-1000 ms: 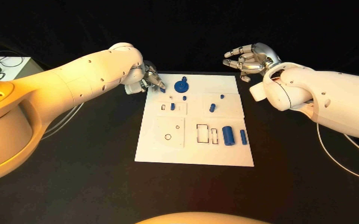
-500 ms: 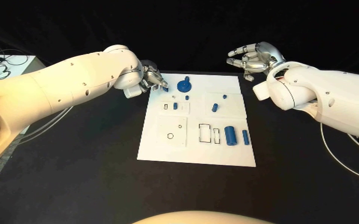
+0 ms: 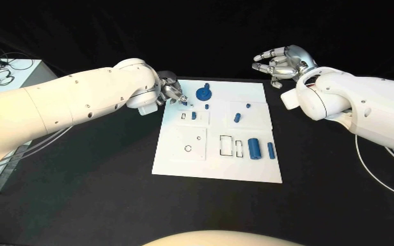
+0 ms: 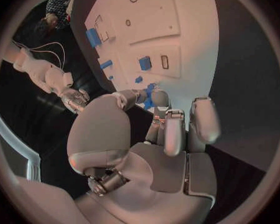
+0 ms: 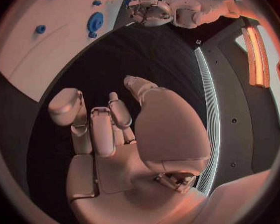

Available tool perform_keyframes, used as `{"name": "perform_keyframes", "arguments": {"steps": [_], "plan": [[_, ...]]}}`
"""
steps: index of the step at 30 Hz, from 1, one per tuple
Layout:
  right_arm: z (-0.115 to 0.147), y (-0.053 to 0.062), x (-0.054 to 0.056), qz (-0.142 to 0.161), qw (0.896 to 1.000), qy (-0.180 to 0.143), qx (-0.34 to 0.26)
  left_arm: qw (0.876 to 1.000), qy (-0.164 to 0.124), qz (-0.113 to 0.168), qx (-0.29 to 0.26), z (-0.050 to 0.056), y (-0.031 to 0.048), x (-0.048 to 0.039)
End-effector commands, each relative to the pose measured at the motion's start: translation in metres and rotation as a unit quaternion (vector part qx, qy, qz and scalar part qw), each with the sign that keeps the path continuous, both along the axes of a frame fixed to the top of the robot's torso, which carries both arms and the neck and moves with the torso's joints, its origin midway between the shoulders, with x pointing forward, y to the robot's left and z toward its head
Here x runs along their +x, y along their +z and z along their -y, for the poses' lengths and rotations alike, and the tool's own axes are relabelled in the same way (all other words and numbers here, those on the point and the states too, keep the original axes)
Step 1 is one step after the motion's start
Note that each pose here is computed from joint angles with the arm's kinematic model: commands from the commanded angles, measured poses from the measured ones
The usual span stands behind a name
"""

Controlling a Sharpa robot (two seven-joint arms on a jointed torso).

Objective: Assemble the parts on the task board

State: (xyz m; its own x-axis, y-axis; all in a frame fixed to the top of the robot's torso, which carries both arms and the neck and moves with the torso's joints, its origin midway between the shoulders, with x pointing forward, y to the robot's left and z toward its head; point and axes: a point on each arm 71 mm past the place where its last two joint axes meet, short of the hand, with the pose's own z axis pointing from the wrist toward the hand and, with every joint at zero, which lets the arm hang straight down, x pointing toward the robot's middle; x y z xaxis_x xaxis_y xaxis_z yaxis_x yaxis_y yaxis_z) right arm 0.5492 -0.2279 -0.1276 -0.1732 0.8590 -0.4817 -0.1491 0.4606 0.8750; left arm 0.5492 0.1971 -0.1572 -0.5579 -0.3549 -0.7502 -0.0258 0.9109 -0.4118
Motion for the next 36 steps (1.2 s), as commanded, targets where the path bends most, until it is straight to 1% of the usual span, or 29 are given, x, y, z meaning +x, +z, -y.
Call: {"name": "perform_keyframes", "arguments": {"steps": [1, 6, 13, 21, 27, 36], "plan": [[0.001, 0.000, 0.000, 0.001, 1.000, 0.001, 0.001, 0.999, -0.003, 0.017, 0.026, 0.001, -0.0026, -0.0019], [0.001, 0.000, 0.000, 0.001, 1.000, 0.000, 0.000, 0.999, -0.013, 0.012, 0.041, 0.002, -0.0082, -0.0057], [0.002, 0.000, 0.000, 0.001, 1.000, 0.000, 0.000, 0.998, -0.028, 0.008, 0.057, 0.006, -0.0118, -0.0092], [0.002, 0.000, 0.000, 0.001, 1.000, 0.001, 0.000, 0.997, -0.042, -0.001, 0.069, 0.007, -0.0212, -0.0163], [0.002, 0.000, 0.000, 0.001, 1.000, 0.001, 0.000, 0.996, -0.045, -0.004, 0.072, 0.006, -0.0236, -0.0181], [0.002, 0.000, 0.000, 0.001, 1.000, 0.000, 0.000, 0.996, -0.048, -0.005, 0.076, 0.006, -0.0248, -0.0193]]}}
